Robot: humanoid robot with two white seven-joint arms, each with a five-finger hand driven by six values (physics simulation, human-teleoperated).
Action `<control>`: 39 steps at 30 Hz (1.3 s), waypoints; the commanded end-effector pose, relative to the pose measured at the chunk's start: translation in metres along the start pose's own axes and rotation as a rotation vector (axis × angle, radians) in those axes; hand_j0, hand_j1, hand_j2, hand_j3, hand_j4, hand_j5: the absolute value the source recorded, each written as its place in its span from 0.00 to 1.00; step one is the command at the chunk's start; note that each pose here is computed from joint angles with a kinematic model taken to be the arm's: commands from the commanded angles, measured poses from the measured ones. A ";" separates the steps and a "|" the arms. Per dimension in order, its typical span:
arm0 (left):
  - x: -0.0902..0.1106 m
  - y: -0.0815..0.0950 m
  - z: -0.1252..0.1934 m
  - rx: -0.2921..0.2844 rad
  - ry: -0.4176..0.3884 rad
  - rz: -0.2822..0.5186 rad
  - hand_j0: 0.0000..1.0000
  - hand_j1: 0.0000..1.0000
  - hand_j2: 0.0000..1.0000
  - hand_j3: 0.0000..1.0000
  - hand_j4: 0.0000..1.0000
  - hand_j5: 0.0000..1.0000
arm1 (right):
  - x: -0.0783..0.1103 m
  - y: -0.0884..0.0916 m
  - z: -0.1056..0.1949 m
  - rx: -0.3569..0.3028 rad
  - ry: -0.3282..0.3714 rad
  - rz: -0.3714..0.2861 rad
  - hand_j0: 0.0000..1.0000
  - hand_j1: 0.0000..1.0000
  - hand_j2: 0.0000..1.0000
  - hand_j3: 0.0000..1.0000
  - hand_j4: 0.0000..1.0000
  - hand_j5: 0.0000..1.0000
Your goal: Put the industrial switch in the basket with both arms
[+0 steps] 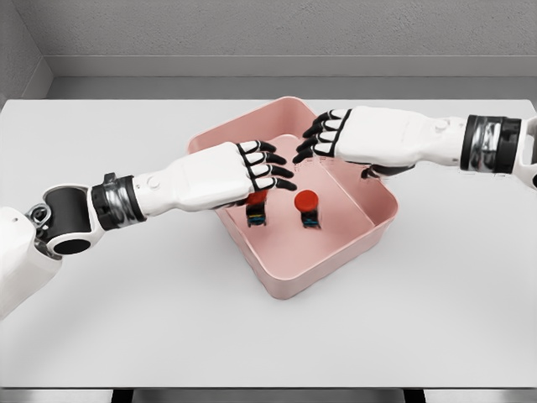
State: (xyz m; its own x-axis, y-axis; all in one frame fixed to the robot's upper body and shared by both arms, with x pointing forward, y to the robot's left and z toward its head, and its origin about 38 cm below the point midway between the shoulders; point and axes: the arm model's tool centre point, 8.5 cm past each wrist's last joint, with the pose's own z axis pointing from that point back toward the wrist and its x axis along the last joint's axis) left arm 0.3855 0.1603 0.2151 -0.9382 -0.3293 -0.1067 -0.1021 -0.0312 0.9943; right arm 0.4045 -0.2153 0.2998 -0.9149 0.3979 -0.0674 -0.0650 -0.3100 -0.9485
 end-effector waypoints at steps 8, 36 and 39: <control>0.001 -0.001 0.000 0.011 -0.001 0.022 1.00 1.00 1.00 1.00 1.00 1.00 | -0.026 -0.012 0.060 0.002 0.150 0.034 1.00 1.00 1.00 1.00 1.00 1.00; -0.023 -0.013 0.007 -0.003 0.061 0.084 1.00 1.00 1.00 1.00 1.00 1.00 | -0.023 0.034 0.093 0.060 0.187 -0.045 1.00 1.00 1.00 1.00 1.00 1.00; -0.039 -0.001 0.043 0.002 0.108 0.135 1.00 1.00 1.00 1.00 1.00 1.00 | -0.023 0.034 0.093 0.061 0.187 -0.044 1.00 1.00 1.00 1.00 1.00 1.00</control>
State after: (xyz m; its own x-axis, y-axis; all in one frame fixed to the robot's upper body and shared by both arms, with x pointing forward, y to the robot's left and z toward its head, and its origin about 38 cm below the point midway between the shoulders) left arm 0.4066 0.1929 0.2103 -0.9140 -0.4055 -0.0091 -0.0087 -0.0030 1.0000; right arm 0.3866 -0.3148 0.2971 -0.8220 0.5622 -0.0903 -0.1315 -0.3417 -0.9306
